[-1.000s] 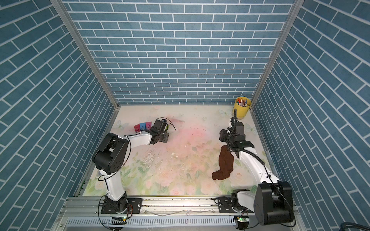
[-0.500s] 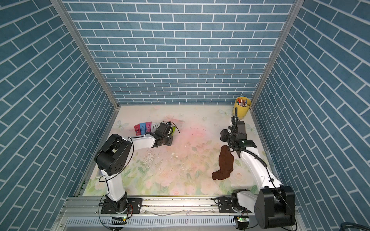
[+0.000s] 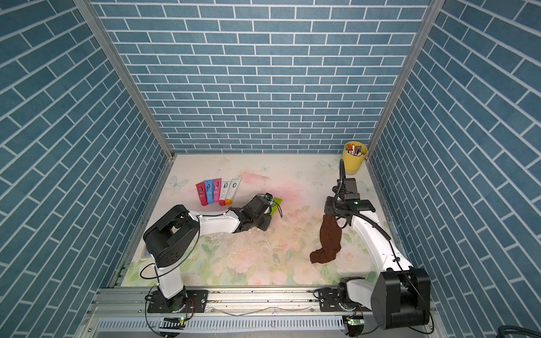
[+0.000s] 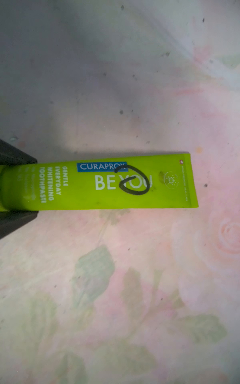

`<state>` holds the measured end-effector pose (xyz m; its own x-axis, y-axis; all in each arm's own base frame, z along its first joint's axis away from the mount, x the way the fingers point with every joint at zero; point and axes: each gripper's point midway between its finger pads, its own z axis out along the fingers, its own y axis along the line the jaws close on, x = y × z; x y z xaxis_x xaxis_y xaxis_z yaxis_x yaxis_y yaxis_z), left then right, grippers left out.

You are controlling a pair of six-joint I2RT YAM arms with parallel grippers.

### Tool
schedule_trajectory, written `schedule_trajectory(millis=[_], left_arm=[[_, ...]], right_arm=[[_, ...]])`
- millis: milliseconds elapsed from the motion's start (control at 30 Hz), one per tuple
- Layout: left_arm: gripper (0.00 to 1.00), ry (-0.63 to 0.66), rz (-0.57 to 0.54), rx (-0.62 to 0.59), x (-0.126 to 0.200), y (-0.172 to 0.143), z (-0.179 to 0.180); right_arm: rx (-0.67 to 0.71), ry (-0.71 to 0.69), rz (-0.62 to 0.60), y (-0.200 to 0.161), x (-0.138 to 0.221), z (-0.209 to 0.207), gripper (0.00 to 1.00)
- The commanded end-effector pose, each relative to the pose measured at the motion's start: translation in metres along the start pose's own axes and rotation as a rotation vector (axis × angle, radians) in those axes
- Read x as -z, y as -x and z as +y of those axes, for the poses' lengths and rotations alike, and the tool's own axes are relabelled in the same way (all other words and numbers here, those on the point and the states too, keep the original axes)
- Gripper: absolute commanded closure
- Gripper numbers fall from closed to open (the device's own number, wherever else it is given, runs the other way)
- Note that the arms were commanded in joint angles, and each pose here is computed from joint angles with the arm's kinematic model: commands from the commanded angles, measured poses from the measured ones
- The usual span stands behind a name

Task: Wipe the surface of the toothpaste tube
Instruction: Move the toothpaste to the center of the board, then pick up the cleaning item at the center of the board.

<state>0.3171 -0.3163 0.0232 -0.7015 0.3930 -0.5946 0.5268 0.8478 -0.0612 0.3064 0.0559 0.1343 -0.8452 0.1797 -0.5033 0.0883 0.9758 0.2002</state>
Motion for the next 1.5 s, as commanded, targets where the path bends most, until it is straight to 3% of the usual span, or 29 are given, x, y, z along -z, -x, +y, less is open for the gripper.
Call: schedule_trajectory(millis=[0, 233, 533, 800, 1100, 1300, 1467], left_arm=[[0.75, -0.036, 0.046, -0.010, 0.008, -0.022, -0.009], [0.62, -0.082, 0.038, -0.022, 0.016, -0.039, -0.021], [0.42, -0.116, -0.028, -0.008, 0.037, -0.039, -0.021], [0.37, -0.108, -0.028, -0.022, 0.042, -0.045, -0.019], [0.35, -0.069, -0.037, -0.046, 0.042, -0.045, -0.014], [0.35, -0.070, -0.037, -0.050, 0.041, -0.048, -0.013], [0.36, -0.074, -0.037, -0.066, 0.041, -0.047, -0.014]], right_arm=[[-0.071, -0.084, 0.112, -0.038, -0.004, -0.018, 0.60], [-0.127, -0.137, 0.148, -0.072, 0.004, -0.030, 0.63], [-0.111, -0.171, 0.214, -0.116, -0.001, -0.026, 0.52], [-0.104, -0.191, 0.285, -0.149, -0.016, -0.024, 0.51], [-0.076, -0.190, 0.292, -0.151, -0.023, -0.021, 0.68], [-0.062, -0.109, 0.248, -0.140, -0.024, -0.006, 0.98], [-0.034, -0.027, 0.150, -0.109, -0.008, 0.013, 1.00]])
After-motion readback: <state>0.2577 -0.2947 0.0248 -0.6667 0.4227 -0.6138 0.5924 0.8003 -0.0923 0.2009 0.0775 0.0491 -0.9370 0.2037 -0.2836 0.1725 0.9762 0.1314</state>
